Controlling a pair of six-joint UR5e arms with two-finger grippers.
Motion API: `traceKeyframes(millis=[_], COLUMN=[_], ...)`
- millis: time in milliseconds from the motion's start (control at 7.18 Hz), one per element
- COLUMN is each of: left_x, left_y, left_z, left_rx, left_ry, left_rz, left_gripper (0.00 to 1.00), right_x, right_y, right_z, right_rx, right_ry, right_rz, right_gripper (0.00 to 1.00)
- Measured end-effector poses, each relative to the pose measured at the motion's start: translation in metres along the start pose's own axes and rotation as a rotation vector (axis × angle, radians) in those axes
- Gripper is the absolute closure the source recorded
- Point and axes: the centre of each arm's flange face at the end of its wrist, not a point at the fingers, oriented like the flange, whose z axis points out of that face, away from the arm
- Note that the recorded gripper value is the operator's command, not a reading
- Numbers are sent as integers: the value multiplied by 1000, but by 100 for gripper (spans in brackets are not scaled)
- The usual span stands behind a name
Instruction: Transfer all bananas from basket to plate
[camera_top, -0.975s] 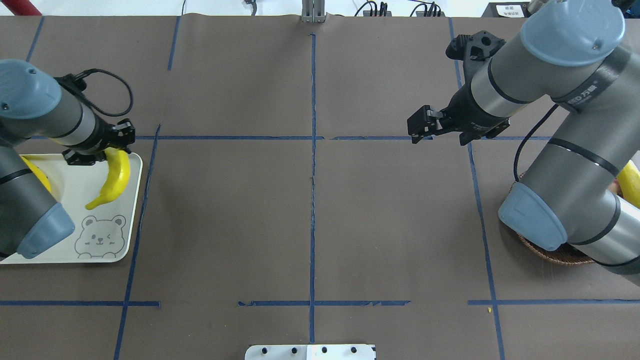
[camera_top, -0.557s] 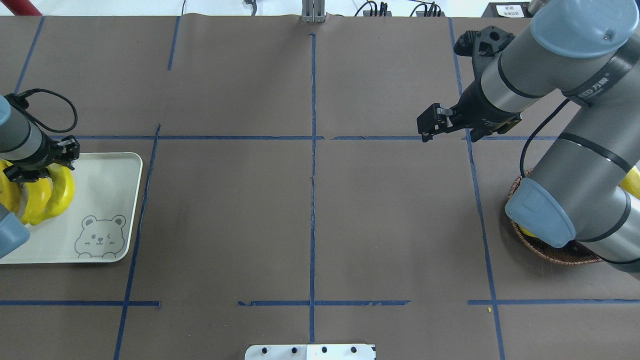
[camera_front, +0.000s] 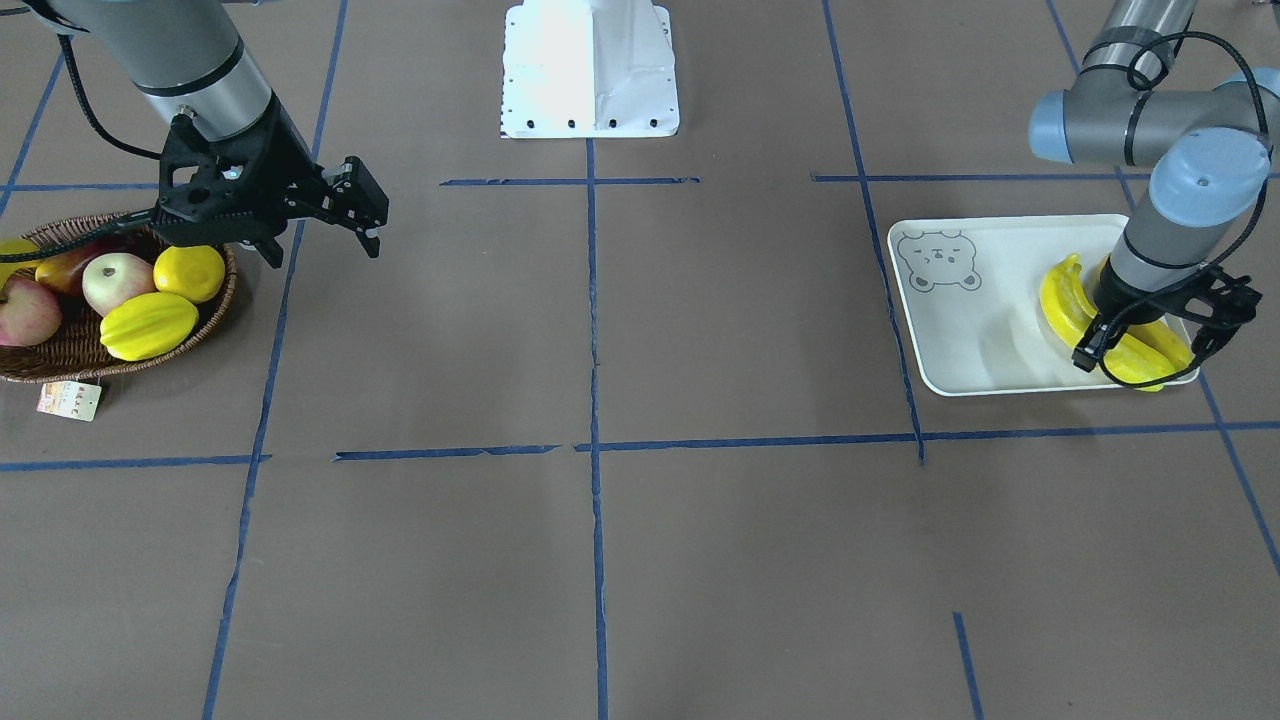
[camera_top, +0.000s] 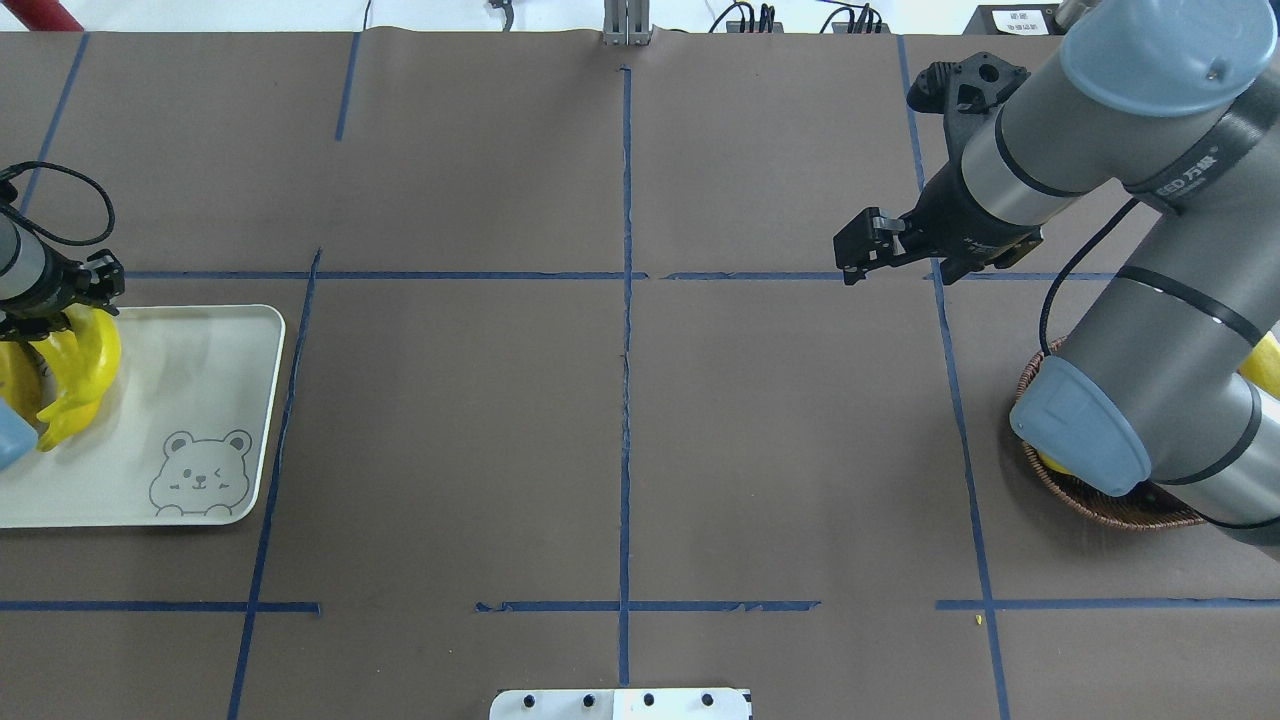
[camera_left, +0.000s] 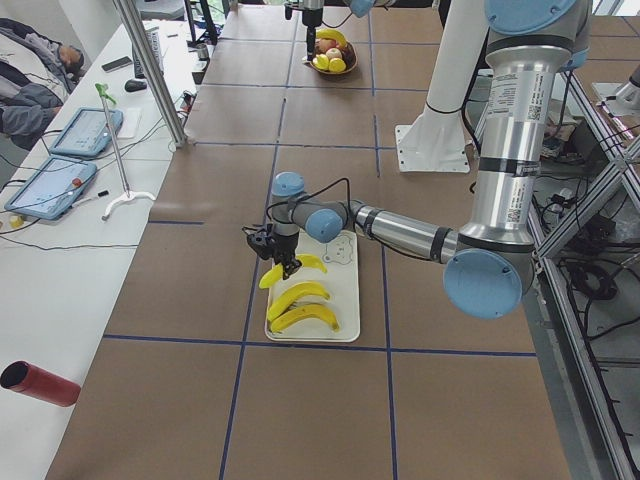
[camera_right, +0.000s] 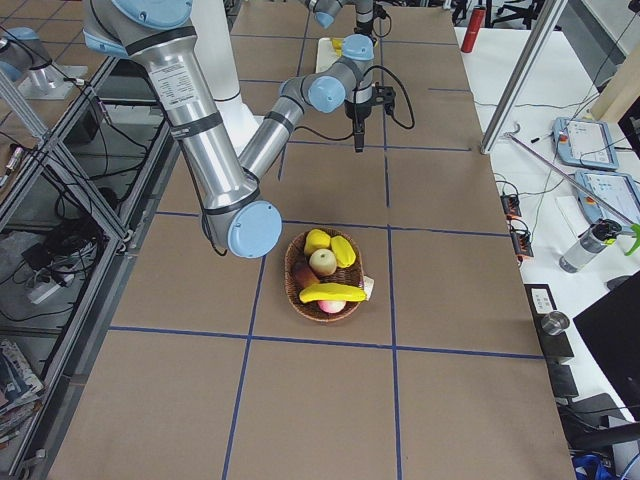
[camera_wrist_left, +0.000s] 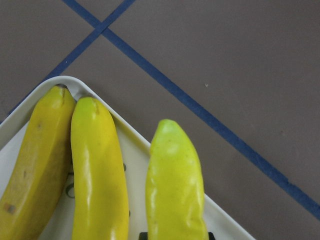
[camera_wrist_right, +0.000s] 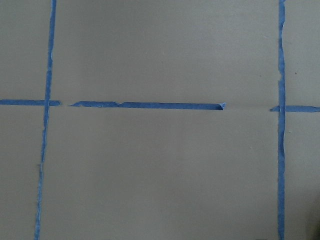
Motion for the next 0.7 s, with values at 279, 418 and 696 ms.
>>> traceKeyframes(millis=[279,418,696], left_x=[-14,-23,-35], left_y=[-23,-34,-55], left_z=[-10,-18,-47], left_rx=[8,-11,-94], left_ry=[15,28,107], left_rz=[114,174,273], left_gripper=[0,0,0], right_x=[4,12,49], right_y=[0,0,4], right_z=[0,-2,-15], right_rx=[0,0,-7], right_ry=[4,11,59], right_rz=[5,6,-40], right_gripper=[0,0,0])
